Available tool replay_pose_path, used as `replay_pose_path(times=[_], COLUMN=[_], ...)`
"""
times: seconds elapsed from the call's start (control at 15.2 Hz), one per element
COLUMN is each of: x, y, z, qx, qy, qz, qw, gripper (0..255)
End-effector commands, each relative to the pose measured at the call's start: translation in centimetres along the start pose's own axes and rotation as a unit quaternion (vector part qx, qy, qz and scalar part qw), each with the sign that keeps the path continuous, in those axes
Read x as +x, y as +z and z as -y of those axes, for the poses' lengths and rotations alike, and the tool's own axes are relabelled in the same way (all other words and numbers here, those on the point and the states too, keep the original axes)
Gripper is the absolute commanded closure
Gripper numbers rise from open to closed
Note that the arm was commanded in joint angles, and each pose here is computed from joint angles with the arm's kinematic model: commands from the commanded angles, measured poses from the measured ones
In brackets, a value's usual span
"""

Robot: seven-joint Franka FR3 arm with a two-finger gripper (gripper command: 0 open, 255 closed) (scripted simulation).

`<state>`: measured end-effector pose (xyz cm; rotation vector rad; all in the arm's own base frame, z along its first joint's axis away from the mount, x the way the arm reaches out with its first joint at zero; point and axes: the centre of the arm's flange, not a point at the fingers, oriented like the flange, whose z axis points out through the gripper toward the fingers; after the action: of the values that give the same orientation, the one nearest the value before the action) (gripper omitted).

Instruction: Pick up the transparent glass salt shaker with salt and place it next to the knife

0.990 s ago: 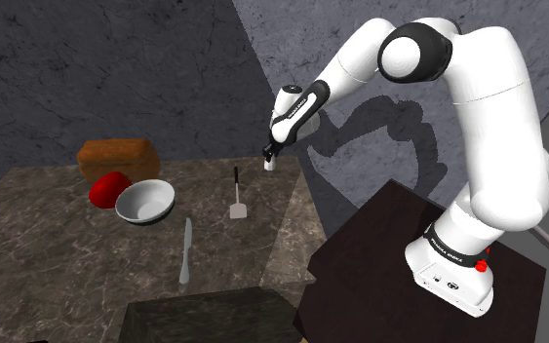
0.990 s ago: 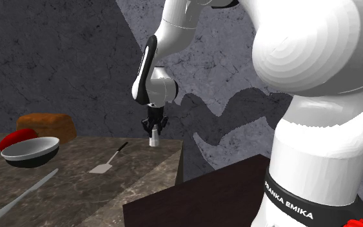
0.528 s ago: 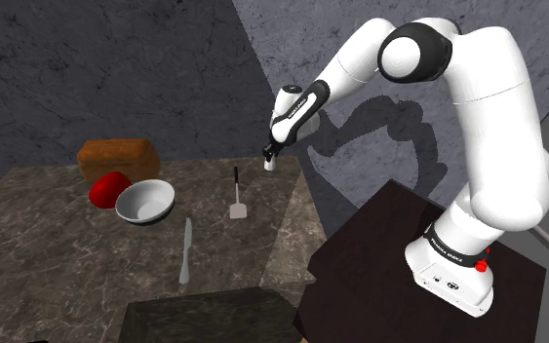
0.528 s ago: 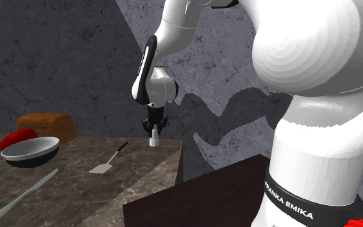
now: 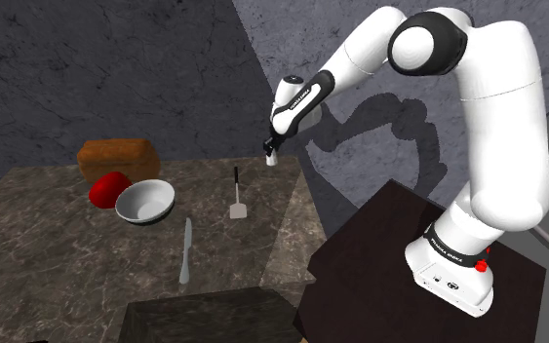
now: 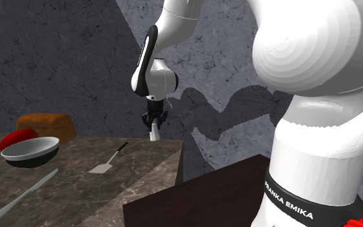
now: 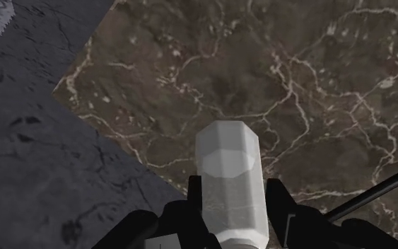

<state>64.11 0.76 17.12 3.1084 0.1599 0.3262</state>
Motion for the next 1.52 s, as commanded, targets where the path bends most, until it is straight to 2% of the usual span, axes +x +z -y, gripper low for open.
replay_pose_path(times=[0.0, 1.45], x=[0.2, 2.6], y=[-1.0, -12.4], z=[0.0, -0.3], qx=[0.0, 0.0], qy=[0.0, 0.0], qz=[0.0, 0.0], qw=[1.0, 1.0], gripper=[255, 255])
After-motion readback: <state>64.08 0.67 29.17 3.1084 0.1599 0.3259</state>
